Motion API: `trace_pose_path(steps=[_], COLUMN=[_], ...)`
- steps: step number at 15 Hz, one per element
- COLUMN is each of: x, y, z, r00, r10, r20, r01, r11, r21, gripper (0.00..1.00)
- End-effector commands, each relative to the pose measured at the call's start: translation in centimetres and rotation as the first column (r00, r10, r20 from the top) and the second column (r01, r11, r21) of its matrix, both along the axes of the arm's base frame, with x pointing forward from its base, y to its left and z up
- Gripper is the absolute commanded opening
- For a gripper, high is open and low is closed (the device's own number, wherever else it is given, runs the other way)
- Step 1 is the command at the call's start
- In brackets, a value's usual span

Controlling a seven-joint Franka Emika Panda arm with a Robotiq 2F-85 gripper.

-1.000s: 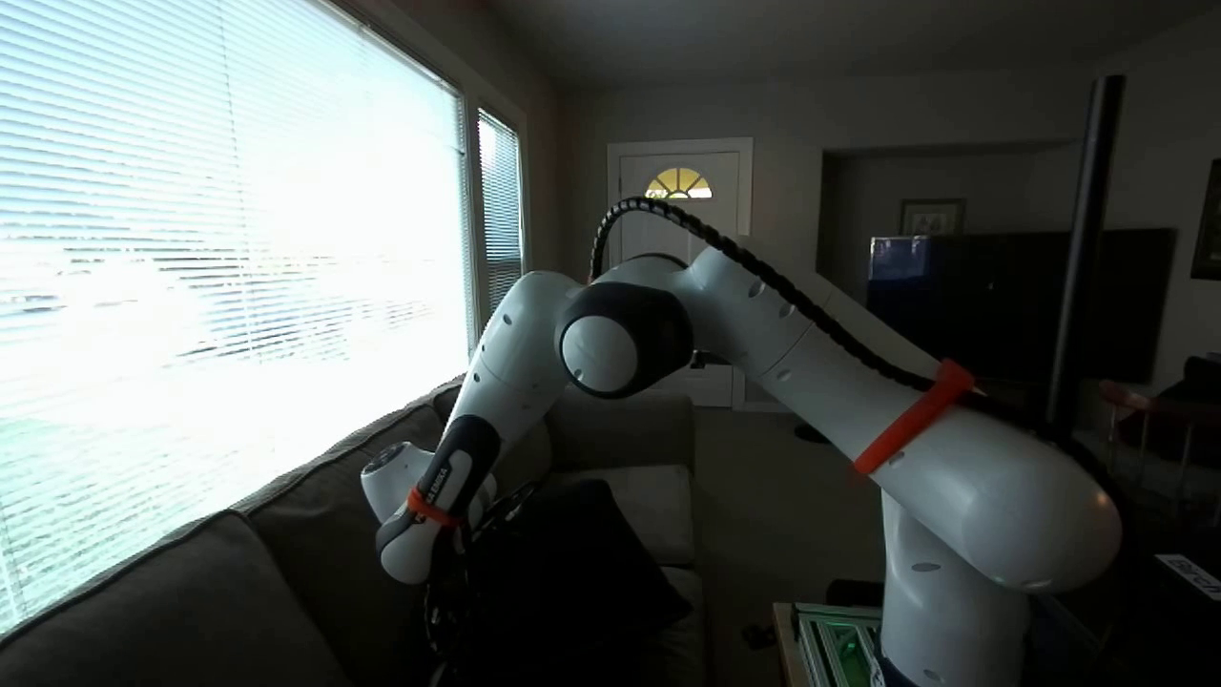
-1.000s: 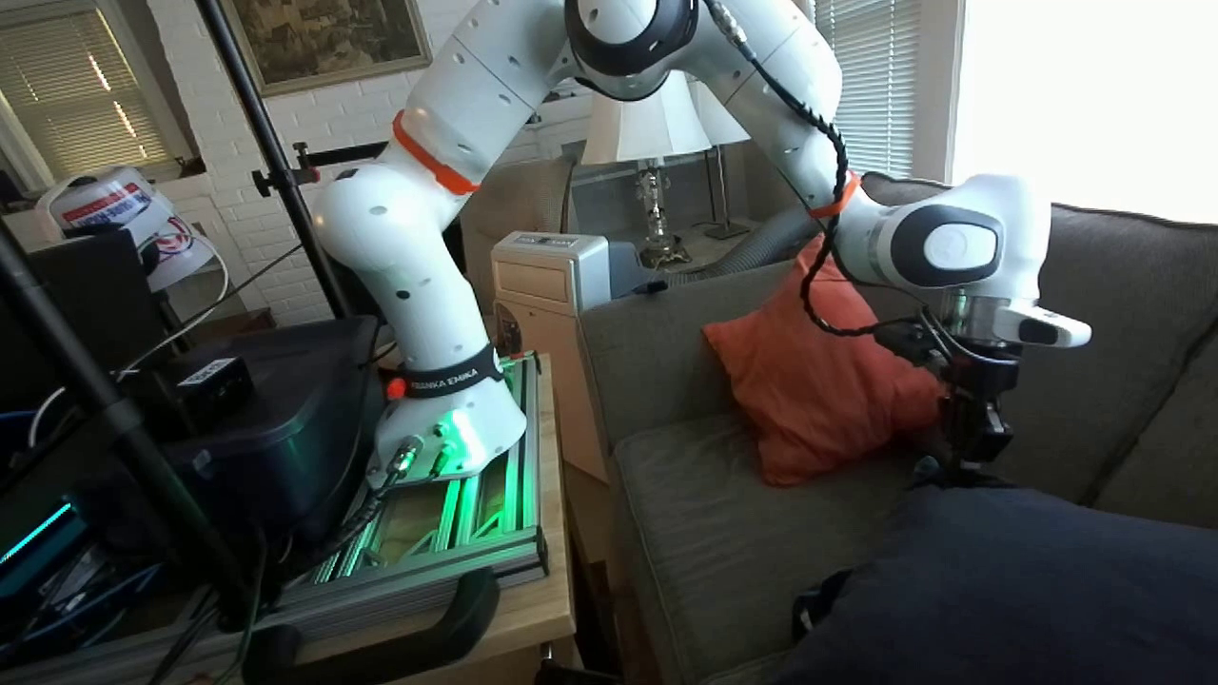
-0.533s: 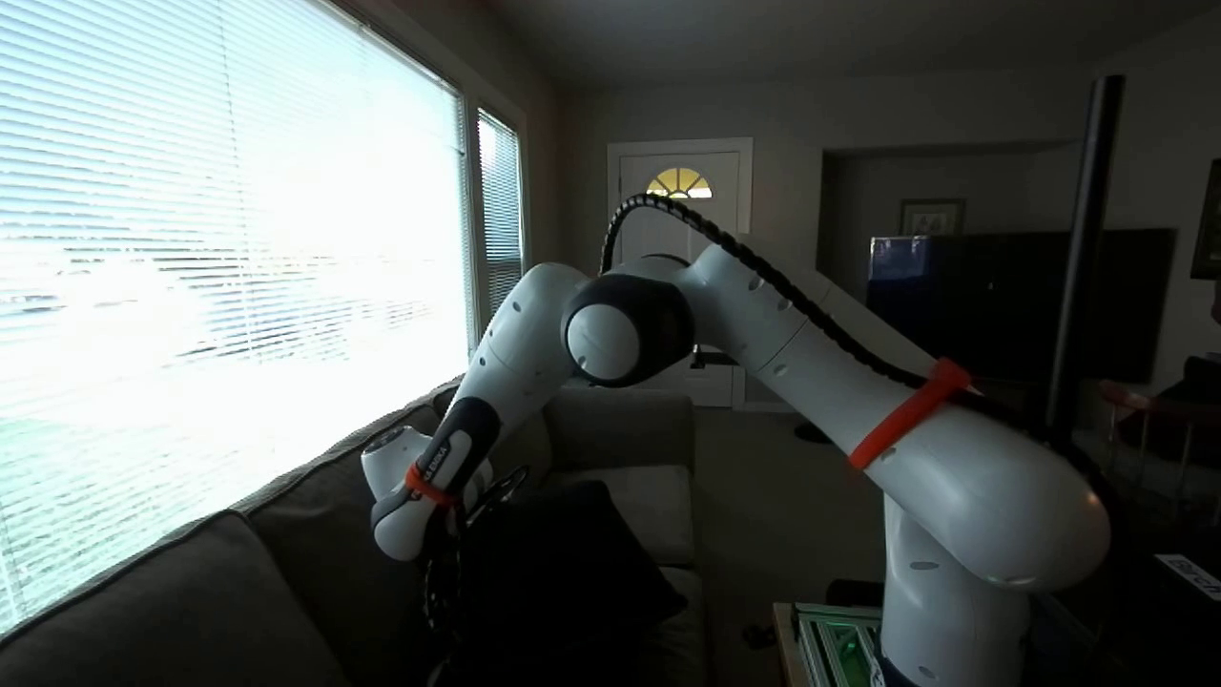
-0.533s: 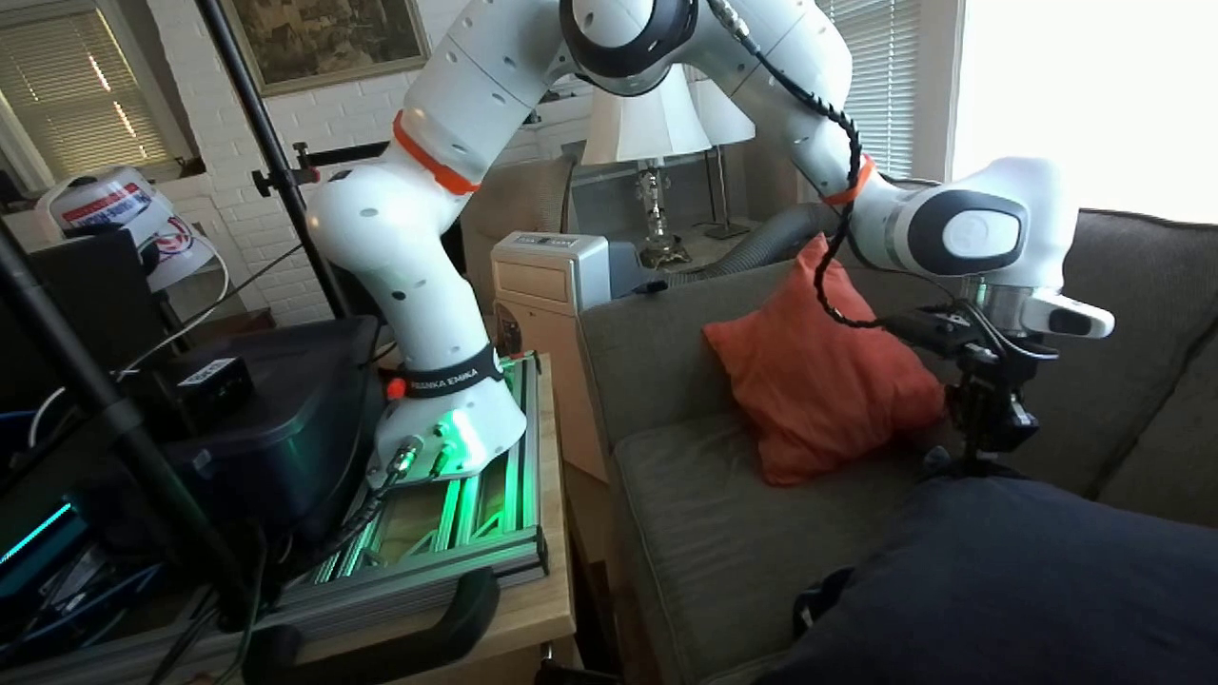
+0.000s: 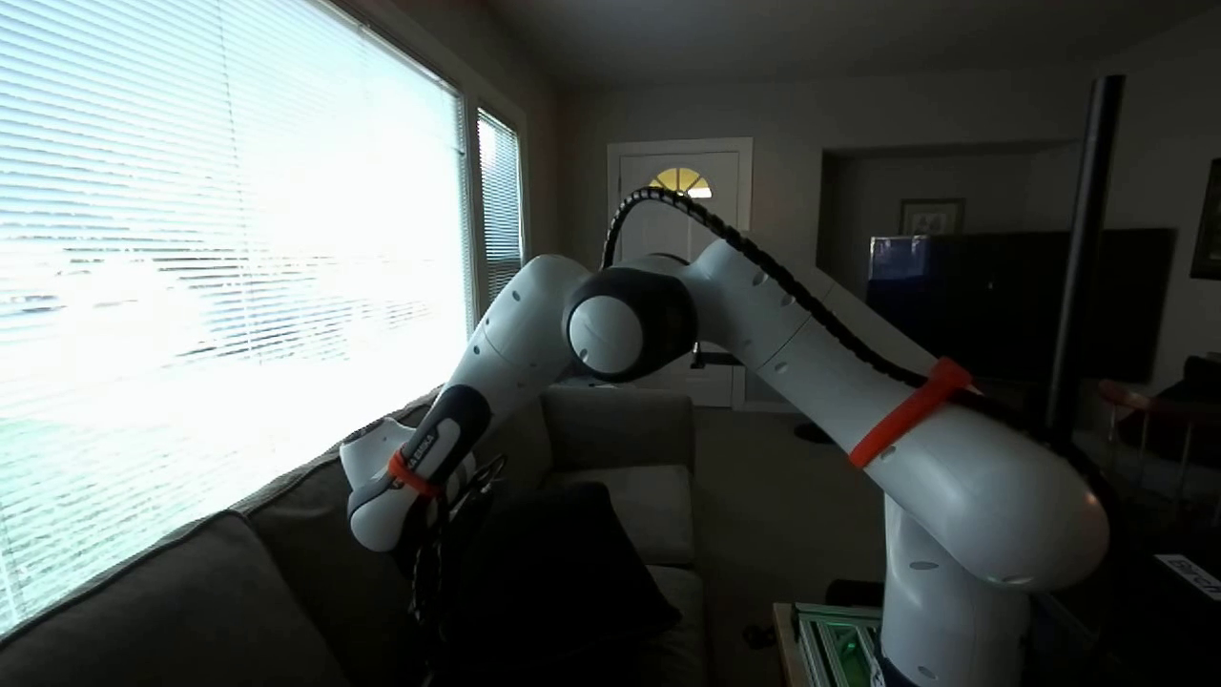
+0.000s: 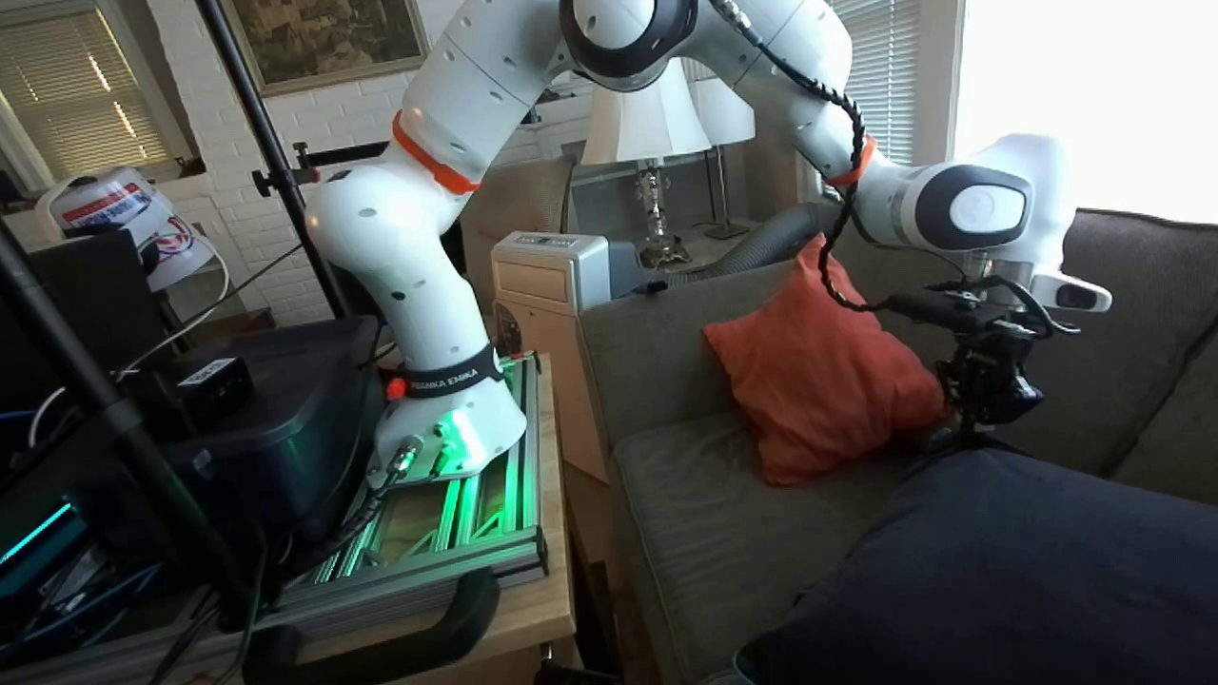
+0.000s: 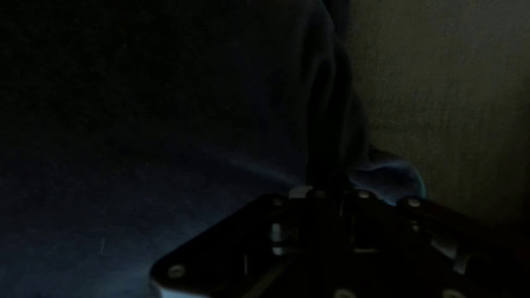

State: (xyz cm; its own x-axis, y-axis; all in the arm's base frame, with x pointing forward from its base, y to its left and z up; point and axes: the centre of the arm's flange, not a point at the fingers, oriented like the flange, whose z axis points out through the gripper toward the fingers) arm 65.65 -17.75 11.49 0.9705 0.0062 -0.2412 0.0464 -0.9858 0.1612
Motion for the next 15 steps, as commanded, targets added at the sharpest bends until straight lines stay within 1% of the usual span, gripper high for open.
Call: trace_pose_path(steps=[1,4,7,12,14,15], x=[1.4,2.5,3.6,5.6,5.9,6.0], y=[3.7,5.5,7.3,11.1,12.5,13.1], z=[1.2,2.0,3.2,5.6,6.9,7.5], r00=[0.996,0.991,0.985,0.979,0.972,0.971], r10=[0.092,0.133,0.172,0.189,0.208,0.214], r20=[-0.015,-0.019,-0.027,-0.083,-0.112,-0.111], r01=[-0.090,-0.130,-0.168,-0.178,-0.193,-0.199], r11=[0.992,0.985,0.978,0.977,0.972,0.972], r21=[0.094,0.116,0.121,0.119,0.132,0.129], gripper=[0.01,0.01,0.01,0.01,0.01,0.01])
